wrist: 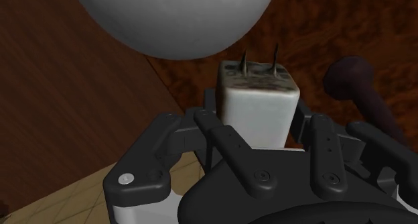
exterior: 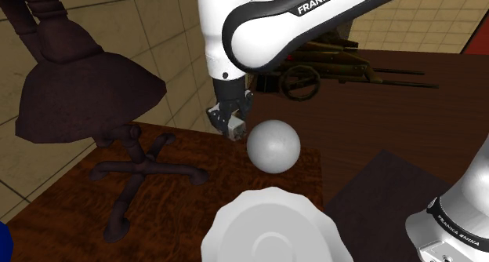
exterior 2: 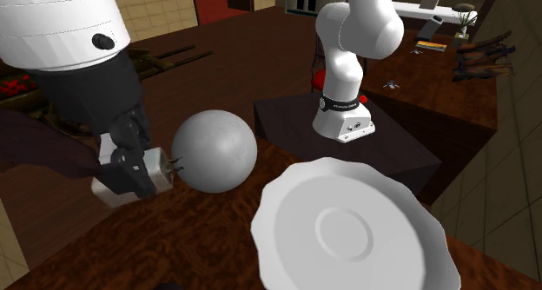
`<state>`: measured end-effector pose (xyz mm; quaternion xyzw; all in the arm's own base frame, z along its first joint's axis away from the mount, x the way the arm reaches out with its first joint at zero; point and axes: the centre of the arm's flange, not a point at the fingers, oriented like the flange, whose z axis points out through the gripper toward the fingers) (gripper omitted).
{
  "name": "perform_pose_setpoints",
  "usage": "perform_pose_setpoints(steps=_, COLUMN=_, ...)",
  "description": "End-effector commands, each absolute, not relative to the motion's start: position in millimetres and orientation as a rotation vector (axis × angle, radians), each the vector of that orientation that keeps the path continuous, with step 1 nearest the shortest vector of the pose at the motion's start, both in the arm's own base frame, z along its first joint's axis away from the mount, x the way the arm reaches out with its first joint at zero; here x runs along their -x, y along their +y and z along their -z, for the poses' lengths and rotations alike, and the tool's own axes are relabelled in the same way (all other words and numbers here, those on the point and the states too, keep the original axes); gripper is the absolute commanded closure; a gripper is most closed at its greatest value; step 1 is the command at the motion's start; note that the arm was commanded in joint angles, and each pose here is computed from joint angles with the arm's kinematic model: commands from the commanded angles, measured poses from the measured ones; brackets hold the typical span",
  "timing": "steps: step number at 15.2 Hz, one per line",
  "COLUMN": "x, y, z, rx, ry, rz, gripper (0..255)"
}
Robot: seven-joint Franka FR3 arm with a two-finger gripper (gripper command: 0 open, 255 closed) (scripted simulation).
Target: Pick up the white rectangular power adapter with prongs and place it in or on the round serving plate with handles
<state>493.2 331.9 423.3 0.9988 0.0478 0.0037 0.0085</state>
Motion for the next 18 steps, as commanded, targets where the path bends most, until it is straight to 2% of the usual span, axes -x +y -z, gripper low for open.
perform_pose_setpoints(steps=1, x=-470, y=340, z=-424, rx=-3.121, ry=0.150, rz=-0.012, gripper=255)
perform_pose_setpoints(steps=18, x=-259, y=415, z=-425, rx=-3.121, ry=0.150, rz=-0.012, gripper=255)
